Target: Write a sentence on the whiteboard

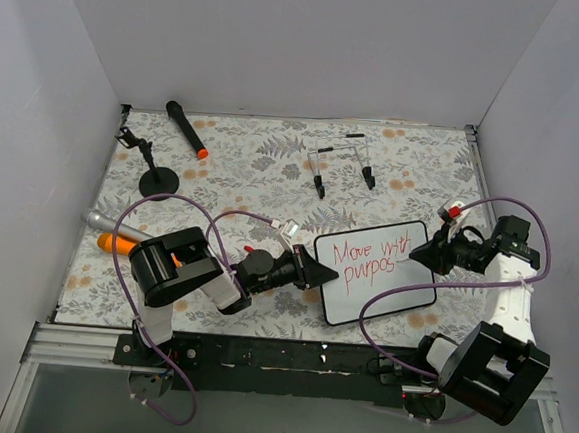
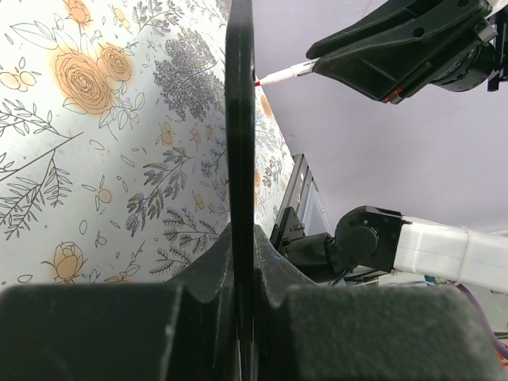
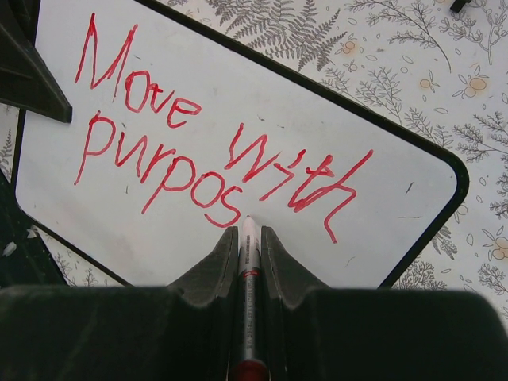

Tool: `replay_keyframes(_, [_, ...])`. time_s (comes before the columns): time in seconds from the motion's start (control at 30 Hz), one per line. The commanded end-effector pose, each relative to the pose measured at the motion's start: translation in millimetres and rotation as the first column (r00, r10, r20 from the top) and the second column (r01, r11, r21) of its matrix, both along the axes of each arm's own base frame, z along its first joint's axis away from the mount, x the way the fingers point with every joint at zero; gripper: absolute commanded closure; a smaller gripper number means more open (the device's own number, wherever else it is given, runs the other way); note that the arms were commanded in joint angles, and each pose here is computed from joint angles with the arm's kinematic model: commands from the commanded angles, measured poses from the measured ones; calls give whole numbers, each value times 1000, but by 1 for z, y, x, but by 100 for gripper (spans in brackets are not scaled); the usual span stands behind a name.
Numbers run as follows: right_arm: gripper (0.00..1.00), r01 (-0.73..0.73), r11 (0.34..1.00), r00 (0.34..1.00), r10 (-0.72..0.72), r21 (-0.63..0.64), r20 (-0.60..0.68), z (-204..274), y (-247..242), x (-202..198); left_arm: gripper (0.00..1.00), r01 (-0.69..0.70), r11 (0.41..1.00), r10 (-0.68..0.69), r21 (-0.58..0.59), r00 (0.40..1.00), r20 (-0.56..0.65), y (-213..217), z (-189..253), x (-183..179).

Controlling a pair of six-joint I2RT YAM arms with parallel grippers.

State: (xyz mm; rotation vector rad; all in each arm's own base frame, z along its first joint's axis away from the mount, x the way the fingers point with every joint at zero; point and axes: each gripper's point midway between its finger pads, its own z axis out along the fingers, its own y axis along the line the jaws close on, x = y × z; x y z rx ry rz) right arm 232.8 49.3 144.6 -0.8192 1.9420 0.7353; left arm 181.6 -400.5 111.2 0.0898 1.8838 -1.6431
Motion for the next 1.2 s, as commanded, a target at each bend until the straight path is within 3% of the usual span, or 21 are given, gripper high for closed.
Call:
replay_keyframes(0.0, [99, 1, 1000, 1000, -1, -1, -6, -3, 1, 3, 100, 28, 990, -9, -140, 991, 132, -3, 44, -4])
replay_keyframes(0.87, [99, 86, 993, 996, -85, -77, 9, -8, -13, 16, 100, 28, 990, -9, -136, 991, 132, -3, 43, -4])
replay_keyframes(1.17, [99, 97, 994, 995, -95, -49, 30, 1, -12, 22, 100, 28, 990, -9, -138, 991, 133, -3, 43, -4])
